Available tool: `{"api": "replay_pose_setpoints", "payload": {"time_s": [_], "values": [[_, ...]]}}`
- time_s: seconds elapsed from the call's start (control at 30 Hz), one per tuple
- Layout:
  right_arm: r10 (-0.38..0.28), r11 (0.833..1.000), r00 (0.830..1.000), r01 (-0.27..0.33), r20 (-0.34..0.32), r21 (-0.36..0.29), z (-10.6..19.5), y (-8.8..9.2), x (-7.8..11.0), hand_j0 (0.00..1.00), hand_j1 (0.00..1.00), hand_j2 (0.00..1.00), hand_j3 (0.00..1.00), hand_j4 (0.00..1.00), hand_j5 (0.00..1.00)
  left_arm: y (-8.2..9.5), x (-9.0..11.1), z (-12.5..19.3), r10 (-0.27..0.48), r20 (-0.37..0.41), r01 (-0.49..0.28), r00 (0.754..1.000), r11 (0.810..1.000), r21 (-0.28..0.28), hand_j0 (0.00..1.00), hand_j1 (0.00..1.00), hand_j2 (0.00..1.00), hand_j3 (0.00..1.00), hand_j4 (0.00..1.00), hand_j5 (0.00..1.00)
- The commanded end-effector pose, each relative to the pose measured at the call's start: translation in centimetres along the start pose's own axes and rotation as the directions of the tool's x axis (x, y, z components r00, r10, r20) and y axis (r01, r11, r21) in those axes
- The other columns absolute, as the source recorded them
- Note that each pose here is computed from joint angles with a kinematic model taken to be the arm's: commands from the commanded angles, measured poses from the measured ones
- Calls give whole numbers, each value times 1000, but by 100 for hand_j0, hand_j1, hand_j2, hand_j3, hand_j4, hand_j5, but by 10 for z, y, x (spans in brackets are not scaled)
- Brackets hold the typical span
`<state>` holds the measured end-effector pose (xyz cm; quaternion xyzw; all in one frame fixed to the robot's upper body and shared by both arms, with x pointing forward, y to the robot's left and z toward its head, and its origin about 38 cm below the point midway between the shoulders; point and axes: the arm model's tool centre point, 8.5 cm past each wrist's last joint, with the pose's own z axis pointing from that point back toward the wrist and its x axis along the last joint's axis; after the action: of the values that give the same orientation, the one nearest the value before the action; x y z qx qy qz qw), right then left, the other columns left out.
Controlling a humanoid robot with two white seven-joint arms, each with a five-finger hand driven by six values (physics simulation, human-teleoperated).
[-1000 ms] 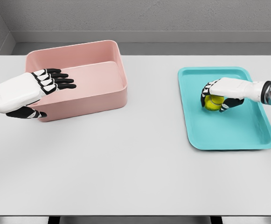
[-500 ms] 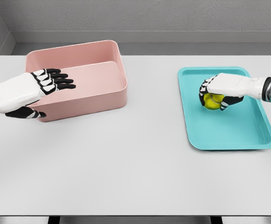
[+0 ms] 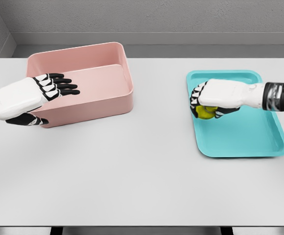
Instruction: Put the tennis from the blue tray into the pink basket with both arms
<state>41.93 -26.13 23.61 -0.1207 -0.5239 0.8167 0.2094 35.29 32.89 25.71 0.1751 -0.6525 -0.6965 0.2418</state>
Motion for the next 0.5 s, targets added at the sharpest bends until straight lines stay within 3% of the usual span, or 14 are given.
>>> {"api": "replay_pose_setpoints", "payload": {"time_s": [0.0,0.3,0.47], "values": [[15,1000,1000,-15,22,-3,-3,-5,8,34,34,34,34,34,34,1,0,1,4,-1,-4,1000,1000,2,100,100,100,100,100,100],[32,999,996,-30,79,-25,-27,-10,24,34,34,34,34,34,34,2,0,2,0,-2,0,1000,1000,-2,100,100,100,100,100,100],[75,996,989,-69,127,-49,-51,-18,42,34,34,34,34,34,34,1,0,2,1,-2,-2,1000,1000,-3,100,100,100,100,100,100]]}}
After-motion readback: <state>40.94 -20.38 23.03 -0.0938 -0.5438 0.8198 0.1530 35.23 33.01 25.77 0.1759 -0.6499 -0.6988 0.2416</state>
